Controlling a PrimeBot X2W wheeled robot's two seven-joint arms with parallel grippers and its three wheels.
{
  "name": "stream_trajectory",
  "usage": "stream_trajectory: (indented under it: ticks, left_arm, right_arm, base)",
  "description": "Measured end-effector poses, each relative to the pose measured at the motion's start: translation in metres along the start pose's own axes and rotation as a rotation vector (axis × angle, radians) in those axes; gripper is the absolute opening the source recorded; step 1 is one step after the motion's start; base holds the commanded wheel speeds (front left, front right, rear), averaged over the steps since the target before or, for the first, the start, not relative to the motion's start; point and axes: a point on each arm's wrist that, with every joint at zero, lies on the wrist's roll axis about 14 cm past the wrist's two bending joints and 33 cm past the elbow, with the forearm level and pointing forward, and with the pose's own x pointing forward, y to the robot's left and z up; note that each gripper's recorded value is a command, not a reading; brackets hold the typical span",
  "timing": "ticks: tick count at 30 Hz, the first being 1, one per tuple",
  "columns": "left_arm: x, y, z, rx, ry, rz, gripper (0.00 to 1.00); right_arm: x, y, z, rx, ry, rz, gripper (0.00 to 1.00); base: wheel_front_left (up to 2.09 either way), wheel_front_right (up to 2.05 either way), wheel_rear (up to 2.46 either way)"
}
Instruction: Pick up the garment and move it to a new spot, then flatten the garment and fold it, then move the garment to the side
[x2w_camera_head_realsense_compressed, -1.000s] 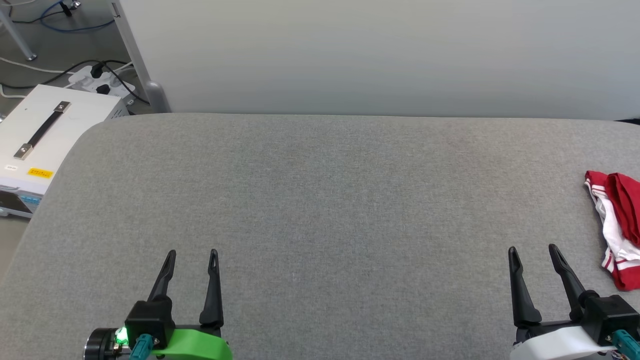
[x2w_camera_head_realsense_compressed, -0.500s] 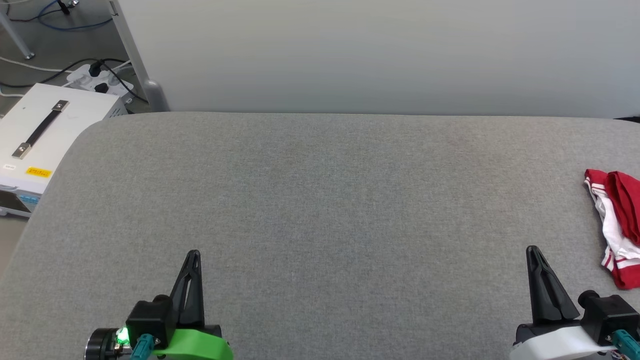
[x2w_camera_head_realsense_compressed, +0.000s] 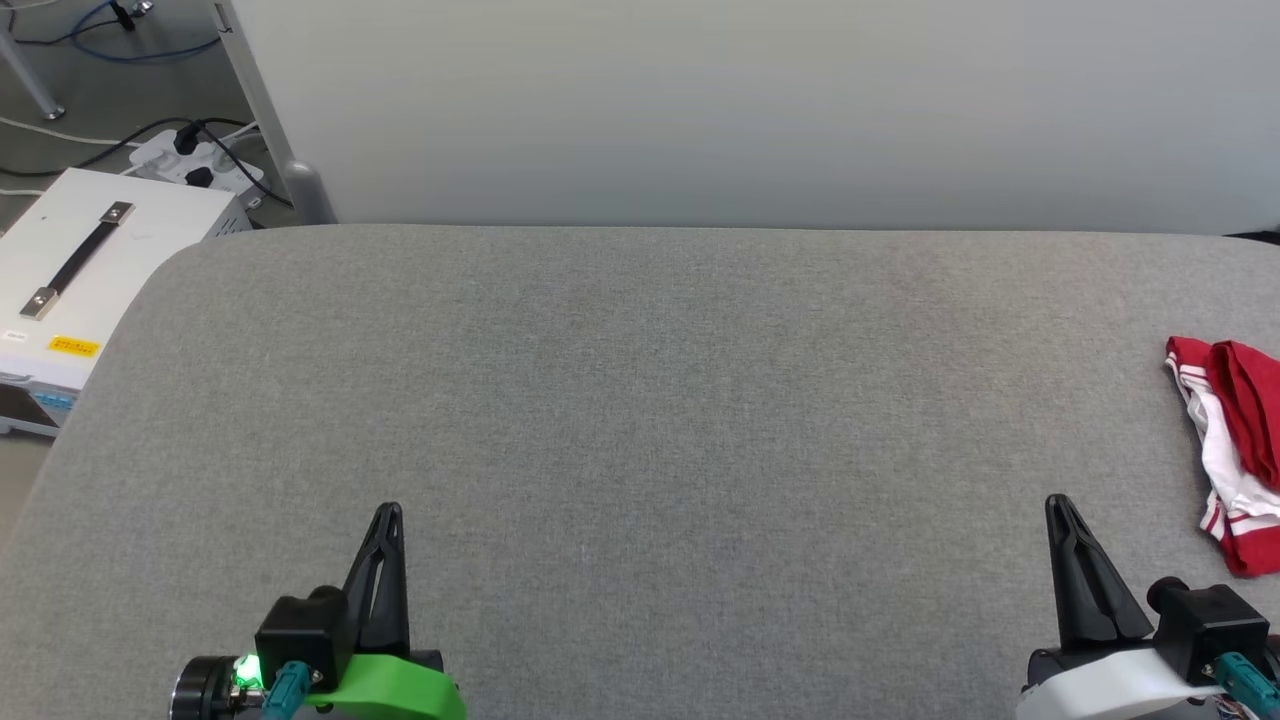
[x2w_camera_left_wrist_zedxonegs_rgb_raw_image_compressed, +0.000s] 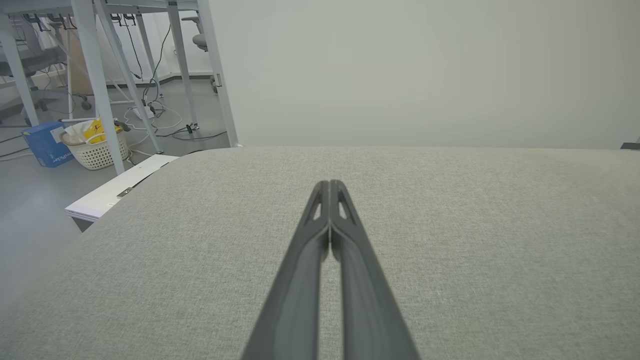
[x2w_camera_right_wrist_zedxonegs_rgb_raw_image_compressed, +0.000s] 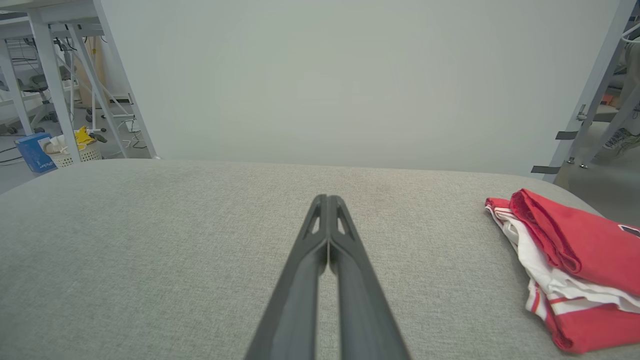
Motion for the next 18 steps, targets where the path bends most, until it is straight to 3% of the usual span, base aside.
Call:
stream_trajectory:
  ticks: [18]
  left_arm:
    - [0.0023, -0.0014, -0.0022, 0.010, 0.027, -0.006, 0.00]
  right_arm:
    - [0.0035, 0.0013, -0.0008, -0.010, 0.023, 0.006, 0.00]
  base:
    - [0.00, 0.00, 0.00]
